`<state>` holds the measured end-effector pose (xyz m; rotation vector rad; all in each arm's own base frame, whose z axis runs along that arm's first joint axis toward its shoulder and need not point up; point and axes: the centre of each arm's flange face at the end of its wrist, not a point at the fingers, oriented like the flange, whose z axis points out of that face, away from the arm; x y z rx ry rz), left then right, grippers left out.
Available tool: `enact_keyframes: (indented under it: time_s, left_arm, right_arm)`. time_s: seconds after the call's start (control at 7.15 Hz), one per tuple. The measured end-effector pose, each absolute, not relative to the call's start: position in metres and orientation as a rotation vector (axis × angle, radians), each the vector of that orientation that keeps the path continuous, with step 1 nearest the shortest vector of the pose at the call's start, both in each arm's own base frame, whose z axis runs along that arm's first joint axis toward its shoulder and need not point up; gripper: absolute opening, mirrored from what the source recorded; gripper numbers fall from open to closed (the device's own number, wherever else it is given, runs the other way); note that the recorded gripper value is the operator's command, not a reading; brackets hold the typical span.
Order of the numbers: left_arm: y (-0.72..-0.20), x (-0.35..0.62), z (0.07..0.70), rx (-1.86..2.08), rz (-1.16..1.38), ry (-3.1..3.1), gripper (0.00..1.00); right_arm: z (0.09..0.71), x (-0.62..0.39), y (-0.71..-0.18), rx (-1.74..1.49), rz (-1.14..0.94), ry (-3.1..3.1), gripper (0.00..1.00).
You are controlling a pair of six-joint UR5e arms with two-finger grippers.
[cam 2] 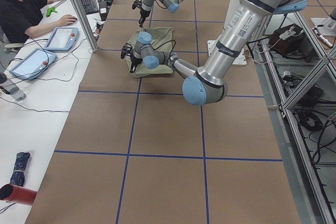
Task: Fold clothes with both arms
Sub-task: 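Lay the hem over the collar and release with both grippers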
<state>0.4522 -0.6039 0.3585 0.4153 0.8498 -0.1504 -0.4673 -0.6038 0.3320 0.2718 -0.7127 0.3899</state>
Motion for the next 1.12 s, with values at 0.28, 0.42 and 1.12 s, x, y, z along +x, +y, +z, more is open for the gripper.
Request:
enact_keyframes:
  time_s: [0.28,0.42,1.12]
  left_arm:
    - [-0.593,0.446,0.353,0.449,-0.114,0.884,1.00]
    - [-0.575,0.438,0.345,0.466,-0.081,0.916,1.00]
    - [-0.396,0.477,0.345,0.381,-0.050,1.038,0.90]
  right_arm:
    - [0.324,-0.462,-0.600,0.280,0.351,-0.731,1.00]
    - [0.320,-0.453,-0.594,0.283,0.295,-0.751,1.00]
    - [0.311,-0.422,-0.556,0.313,0.177,-0.815,1.00]
